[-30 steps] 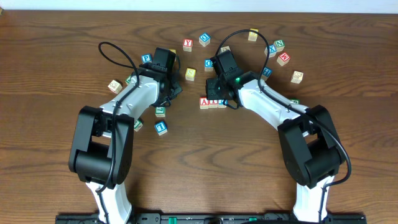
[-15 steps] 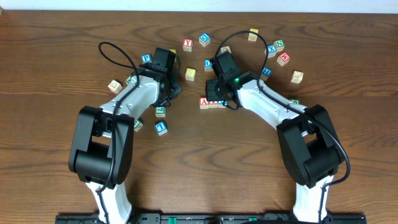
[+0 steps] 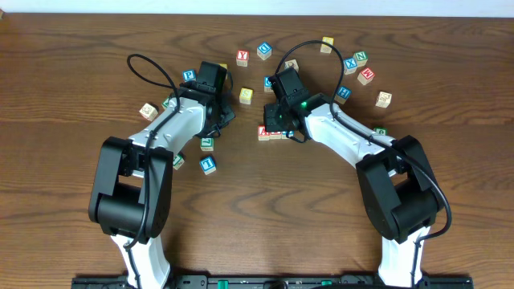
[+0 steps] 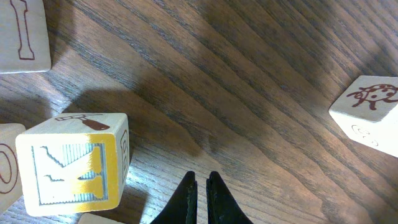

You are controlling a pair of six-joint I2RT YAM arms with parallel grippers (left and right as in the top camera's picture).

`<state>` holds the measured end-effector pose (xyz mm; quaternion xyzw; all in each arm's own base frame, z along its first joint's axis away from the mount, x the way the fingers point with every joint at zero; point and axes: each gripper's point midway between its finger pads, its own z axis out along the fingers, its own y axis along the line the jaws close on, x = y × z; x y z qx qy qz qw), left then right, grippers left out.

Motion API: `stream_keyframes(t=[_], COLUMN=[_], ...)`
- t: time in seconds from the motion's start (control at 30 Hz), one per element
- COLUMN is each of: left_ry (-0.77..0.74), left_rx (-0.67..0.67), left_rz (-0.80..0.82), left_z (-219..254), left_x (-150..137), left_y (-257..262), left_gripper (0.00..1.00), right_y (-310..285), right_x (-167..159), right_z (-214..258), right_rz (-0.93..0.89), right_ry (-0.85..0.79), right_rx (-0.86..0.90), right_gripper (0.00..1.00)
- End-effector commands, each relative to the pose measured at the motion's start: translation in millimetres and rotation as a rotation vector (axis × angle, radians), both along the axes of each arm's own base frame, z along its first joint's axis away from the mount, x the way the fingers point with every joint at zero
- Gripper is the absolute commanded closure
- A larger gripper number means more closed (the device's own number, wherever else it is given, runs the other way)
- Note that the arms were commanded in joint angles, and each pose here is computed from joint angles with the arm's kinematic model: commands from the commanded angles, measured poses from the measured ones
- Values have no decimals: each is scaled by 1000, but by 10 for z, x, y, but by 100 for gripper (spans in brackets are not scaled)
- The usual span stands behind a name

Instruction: Spell out AI2

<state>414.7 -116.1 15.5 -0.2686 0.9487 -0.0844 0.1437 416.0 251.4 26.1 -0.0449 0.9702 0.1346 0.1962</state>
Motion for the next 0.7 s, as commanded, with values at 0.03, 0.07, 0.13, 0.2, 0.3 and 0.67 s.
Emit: stream_keyframes(t=[0.03, 0.07, 0.13, 0.2, 0.3, 0.67], left_ry=[18, 18, 18, 18, 18, 18], left_rx=[21, 21, 20, 20, 21, 20], left_rz=[9, 9, 9, 9, 9, 9], left_z=[-68, -68, -68, -68, -68, -68], left_x=[-49, -49, -49, -49, -49, -49], left_y=[53, 53, 53, 53, 53, 53], left_gripper=[92, 93, 92, 92, 92, 93], right_y=[10, 9, 9, 9, 9, 10], right_x=[-30, -32, -32, -32, -33, -45], right_z=[-51, -52, -53, -53, -53, -57], right_rz=[-8, -8, -8, -8, -8, -6], right_ry=[17, 18, 18, 18, 19, 24], right_rx=[0, -1, -1, -1, -1, 0], right_gripper=[99, 99, 99, 99, 99, 99])
